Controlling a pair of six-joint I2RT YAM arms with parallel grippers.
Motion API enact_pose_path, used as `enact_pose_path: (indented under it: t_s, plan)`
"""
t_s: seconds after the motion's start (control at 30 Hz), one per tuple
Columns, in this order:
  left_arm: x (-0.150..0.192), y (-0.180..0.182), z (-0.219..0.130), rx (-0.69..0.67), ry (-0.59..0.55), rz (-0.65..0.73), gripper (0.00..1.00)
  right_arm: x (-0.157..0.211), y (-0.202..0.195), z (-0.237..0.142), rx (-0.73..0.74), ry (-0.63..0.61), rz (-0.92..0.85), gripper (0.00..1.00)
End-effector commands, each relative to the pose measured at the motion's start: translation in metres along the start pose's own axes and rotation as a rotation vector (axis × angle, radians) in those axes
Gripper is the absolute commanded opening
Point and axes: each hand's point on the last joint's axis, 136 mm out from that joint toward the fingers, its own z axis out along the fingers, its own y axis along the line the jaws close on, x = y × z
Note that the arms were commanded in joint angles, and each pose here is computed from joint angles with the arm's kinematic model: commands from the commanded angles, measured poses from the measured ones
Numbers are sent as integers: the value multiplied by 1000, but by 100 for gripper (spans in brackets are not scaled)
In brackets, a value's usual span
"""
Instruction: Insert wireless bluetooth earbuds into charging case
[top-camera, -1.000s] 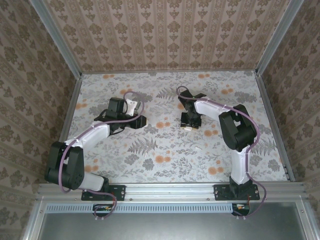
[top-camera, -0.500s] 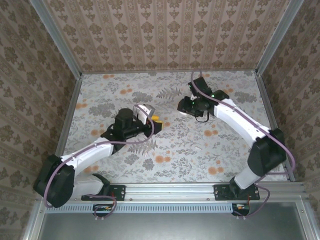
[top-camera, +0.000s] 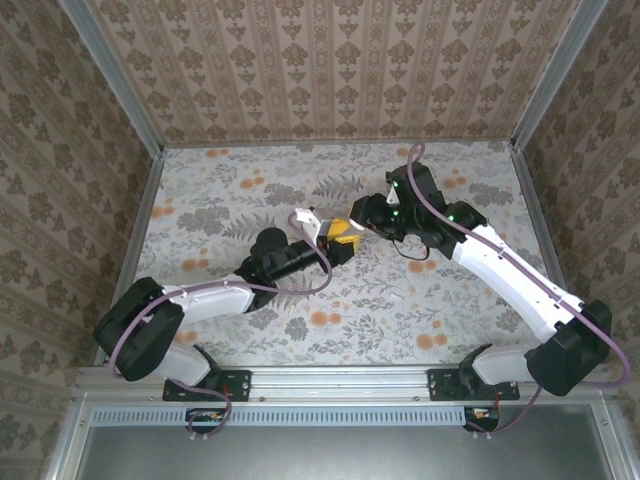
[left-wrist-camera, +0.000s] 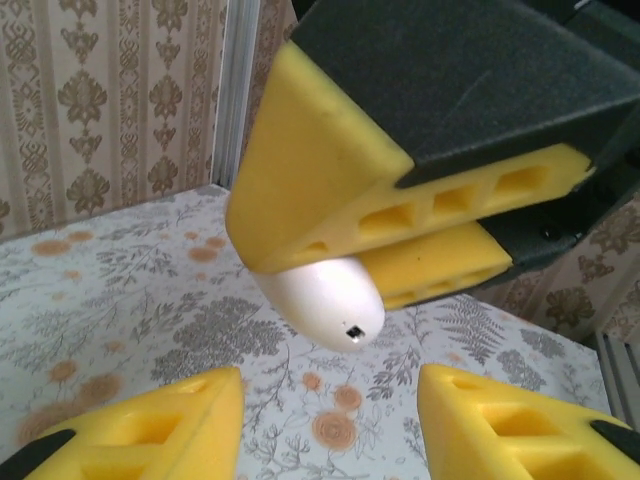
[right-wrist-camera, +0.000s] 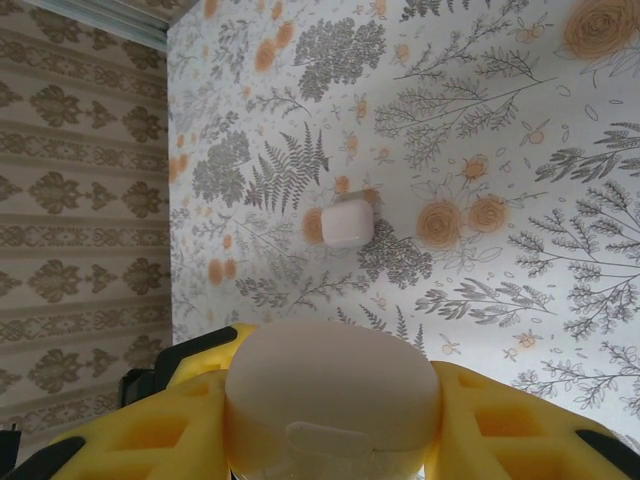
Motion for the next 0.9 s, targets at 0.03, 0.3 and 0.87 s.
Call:
enact_pose_path:
  t_s: [0.03, 0.3, 0.87]
  plan:
    - [-34, -9, 9, 32, -118, 7, 49, 3, 7, -9, -48, -10, 17, 42]
    - [-36, -11, 18, 54, -128, -23, 47, 10, 7, -6, -52, 9, 17, 43]
    - [-44, 2, 5, 22, -137, -85, 4, 0, 24, -28, -130, -69, -137, 63]
